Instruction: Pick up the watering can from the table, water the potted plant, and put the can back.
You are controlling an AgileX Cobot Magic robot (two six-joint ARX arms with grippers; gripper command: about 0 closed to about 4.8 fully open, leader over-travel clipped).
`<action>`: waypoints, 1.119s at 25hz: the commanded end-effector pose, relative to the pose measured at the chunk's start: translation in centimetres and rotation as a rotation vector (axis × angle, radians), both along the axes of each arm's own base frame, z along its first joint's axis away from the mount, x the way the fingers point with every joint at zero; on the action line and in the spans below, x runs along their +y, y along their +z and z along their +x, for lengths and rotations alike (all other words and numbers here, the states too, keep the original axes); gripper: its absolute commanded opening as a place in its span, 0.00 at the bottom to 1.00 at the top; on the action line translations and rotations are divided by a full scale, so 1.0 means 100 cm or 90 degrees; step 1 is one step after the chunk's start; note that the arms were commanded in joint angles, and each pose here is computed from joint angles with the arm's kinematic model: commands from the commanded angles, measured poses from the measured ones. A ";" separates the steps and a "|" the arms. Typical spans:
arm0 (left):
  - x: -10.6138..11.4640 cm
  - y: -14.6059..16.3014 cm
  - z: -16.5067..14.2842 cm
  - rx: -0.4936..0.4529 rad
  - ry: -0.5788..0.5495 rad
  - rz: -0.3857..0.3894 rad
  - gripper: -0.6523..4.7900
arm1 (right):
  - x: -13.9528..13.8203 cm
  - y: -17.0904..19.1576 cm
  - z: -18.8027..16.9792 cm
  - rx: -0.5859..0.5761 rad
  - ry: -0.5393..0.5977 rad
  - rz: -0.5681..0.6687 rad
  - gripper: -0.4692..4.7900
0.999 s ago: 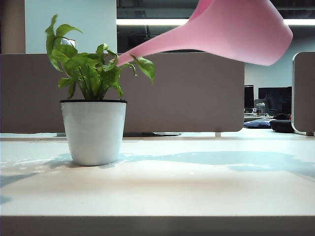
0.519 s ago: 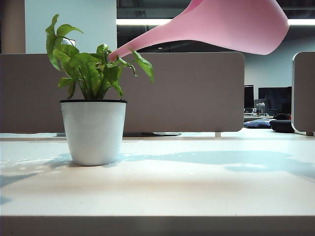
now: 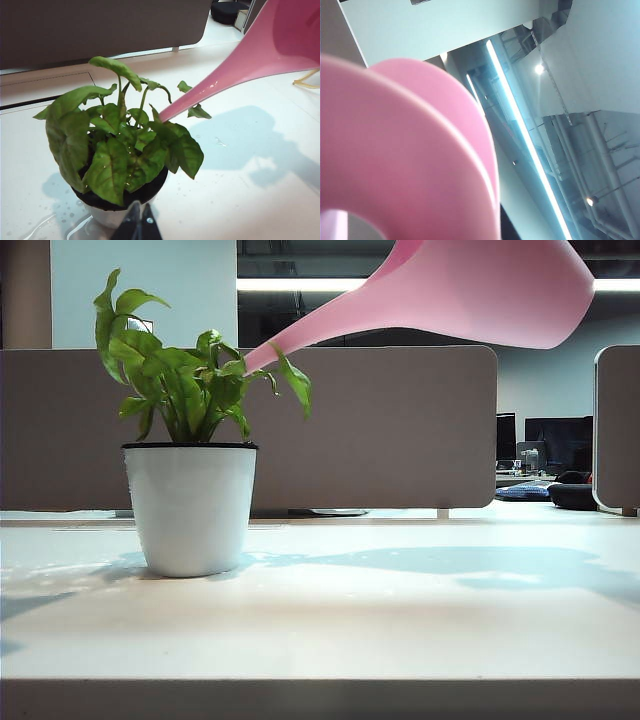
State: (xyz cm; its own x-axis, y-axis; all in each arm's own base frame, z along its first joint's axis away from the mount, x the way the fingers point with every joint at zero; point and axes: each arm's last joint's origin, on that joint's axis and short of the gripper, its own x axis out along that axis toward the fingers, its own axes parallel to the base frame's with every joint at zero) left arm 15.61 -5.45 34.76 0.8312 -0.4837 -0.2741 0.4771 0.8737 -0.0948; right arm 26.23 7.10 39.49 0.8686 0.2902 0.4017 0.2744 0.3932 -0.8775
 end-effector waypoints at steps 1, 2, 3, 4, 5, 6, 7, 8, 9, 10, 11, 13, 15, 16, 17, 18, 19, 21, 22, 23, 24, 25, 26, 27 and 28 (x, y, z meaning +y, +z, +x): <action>0.000 0.004 0.000 -0.014 -0.004 -0.005 0.11 | -0.001 0.011 -0.006 -0.040 0.002 0.023 0.32; 0.000 0.004 0.000 -0.014 -0.004 -0.005 0.11 | -0.002 0.010 -0.005 -0.034 -0.001 0.031 0.32; 0.000 0.004 0.000 -0.014 -0.004 -0.005 0.11 | -0.002 0.010 -0.004 -0.030 -0.008 0.034 0.32; 0.000 0.004 0.000 -0.014 -0.004 -0.005 0.11 | -0.002 0.009 -0.004 -0.026 -0.017 0.039 0.32; 0.000 0.004 0.000 -0.014 -0.004 -0.005 0.11 | -0.002 0.008 -0.003 -0.021 -0.029 0.043 0.32; 0.000 0.004 0.000 -0.014 -0.004 -0.005 0.11 | -0.003 0.007 -0.002 -0.018 -0.038 0.047 0.32; 0.000 0.004 0.000 -0.014 -0.004 -0.005 0.11 | -0.003 0.006 0.000 -0.012 -0.047 0.052 0.32; 0.000 0.004 0.000 -0.014 -0.004 -0.005 0.11 | -0.003 0.003 0.002 0.005 -0.056 0.077 0.32; 0.000 0.004 0.000 -0.014 -0.004 -0.005 0.11 | -0.003 0.002 0.003 0.015 -0.053 0.095 0.32; 0.000 0.004 -0.001 -0.014 -0.004 -0.005 0.11 | -0.004 0.000 0.004 0.040 -0.046 0.146 0.32; 0.000 0.004 0.000 -0.014 -0.004 -0.005 0.11 | -0.004 0.000 0.004 0.048 -0.046 0.166 0.32; 0.000 0.004 -0.001 -0.014 -0.004 -0.005 0.11 | -0.005 -0.002 0.005 0.072 -0.037 0.223 0.32; 0.000 0.004 -0.001 -0.014 -0.004 -0.005 0.11 | -0.005 -0.004 0.006 0.088 -0.036 0.245 0.32; 0.000 0.004 -0.001 -0.014 -0.004 -0.005 0.11 | -0.005 -0.005 0.006 0.097 -0.040 0.256 0.32; 0.000 0.004 -0.001 -0.014 -0.004 -0.005 0.11 | -0.005 -0.006 0.007 0.106 -0.042 0.264 0.32; 0.000 0.004 -0.001 -0.014 -0.004 -0.005 0.11 | -0.005 -0.008 0.008 0.119 -0.041 0.272 0.32; 0.000 0.004 -0.001 -0.014 -0.004 -0.005 0.11 | -0.006 -0.010 0.009 0.129 -0.040 0.281 0.32; 0.000 0.004 0.000 -0.014 -0.004 -0.005 0.11 | -0.009 -0.014 0.011 0.153 -0.039 0.311 0.32; 0.000 0.004 -0.001 -0.014 -0.004 -0.005 0.11 | -0.010 -0.015 0.011 0.162 -0.036 0.330 0.32; 0.000 0.004 -0.001 -0.013 -0.004 -0.005 0.11 | -0.011 -0.017 0.012 0.172 -0.032 0.352 0.32; 0.000 0.004 -0.001 -0.014 -0.004 -0.005 0.11 | -0.014 -0.019 0.013 0.182 -0.029 0.386 0.32; 0.000 0.004 -0.001 -0.014 -0.004 -0.005 0.11 | -0.019 -0.023 0.015 0.194 -0.031 0.450 0.32; 0.000 0.004 -0.001 -0.013 -0.004 -0.005 0.11 | -0.025 -0.028 0.018 0.207 -0.028 0.502 0.32; 0.000 0.004 -0.001 -0.014 -0.004 -0.005 0.11 | -0.029 -0.031 0.020 0.213 -0.028 0.533 0.32; 0.000 0.004 -0.001 -0.013 -0.004 -0.005 0.11 | -0.031 -0.034 0.022 0.219 -0.027 0.557 0.32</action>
